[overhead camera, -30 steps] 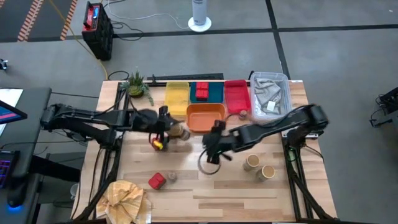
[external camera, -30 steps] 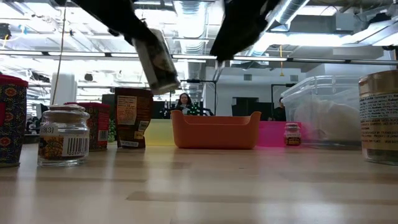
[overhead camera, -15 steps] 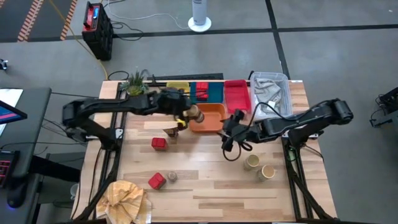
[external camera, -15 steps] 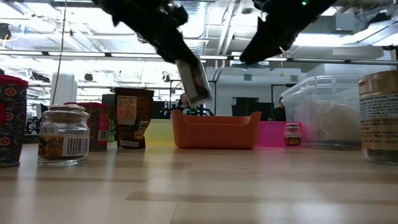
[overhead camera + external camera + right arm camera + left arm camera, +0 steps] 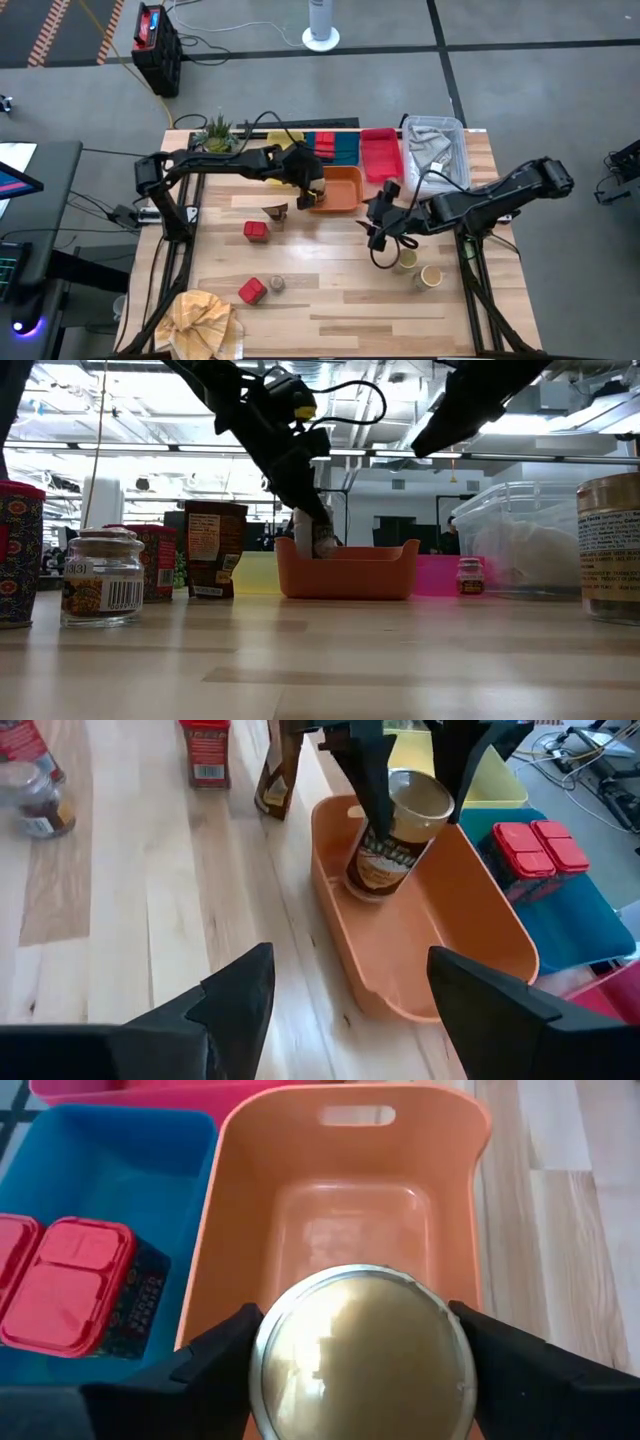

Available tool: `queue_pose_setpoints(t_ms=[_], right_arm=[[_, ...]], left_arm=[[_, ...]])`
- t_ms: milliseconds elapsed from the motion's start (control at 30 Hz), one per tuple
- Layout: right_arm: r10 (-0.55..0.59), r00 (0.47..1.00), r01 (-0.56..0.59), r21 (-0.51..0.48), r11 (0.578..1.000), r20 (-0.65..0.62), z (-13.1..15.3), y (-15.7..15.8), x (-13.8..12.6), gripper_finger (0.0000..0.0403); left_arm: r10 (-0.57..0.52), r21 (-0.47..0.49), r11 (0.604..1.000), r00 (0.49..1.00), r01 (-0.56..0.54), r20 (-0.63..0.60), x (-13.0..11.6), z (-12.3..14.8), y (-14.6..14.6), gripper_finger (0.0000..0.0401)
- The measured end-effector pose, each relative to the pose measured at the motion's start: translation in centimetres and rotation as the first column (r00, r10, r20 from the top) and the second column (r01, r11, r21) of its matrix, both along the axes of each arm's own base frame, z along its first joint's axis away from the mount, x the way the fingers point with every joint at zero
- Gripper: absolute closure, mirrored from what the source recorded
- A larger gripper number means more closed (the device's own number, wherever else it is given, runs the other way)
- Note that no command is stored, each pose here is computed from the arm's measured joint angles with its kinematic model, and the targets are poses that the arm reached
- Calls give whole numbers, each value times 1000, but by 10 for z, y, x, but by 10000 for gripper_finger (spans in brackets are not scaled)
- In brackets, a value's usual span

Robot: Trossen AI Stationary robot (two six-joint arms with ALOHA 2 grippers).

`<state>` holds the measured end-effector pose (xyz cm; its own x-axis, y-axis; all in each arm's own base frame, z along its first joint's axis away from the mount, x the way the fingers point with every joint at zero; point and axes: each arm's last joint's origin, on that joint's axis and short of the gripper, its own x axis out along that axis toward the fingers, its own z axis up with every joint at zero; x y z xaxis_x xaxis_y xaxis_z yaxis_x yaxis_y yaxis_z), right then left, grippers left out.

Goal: Sort spices by type
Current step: Put the gold seasoning bottle into the orange bin

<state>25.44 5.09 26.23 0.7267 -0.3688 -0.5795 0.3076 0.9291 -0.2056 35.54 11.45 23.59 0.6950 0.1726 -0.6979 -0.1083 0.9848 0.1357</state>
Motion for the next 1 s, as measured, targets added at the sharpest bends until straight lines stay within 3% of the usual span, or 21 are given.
queue_pose_setpoints(t_ms=[367, 533, 667, 867, 1000], right_arm=[[-21, 999, 23, 51, 998, -49, -4, -2, -5, 96], [-35, 997, 40, 64, 997, -70, 9, -2, -5, 96], [-61, 986, 81, 125, 989, -158, 27, -2, -13, 96], [-42, 953, 149, 343, 927, -301, 19, 6, -13, 96], [-96, 896, 288, 404, 868, -433, 4, 17, -16, 96]], left_arm=[[-3, 4, 1000, 1000, 3, 8, -1, 3, -1, 92], [-6, 16, 1000, 999, 6, 35, -1, 8, -1, 80], [-19, 40, 999, 997, 15, 79, -9, 27, -5, 79], [-61, 81, 996, 981, 47, 184, -45, 72, -28, 79], [-81, 84, 995, 957, 60, 277, -78, 81, -48, 79]])
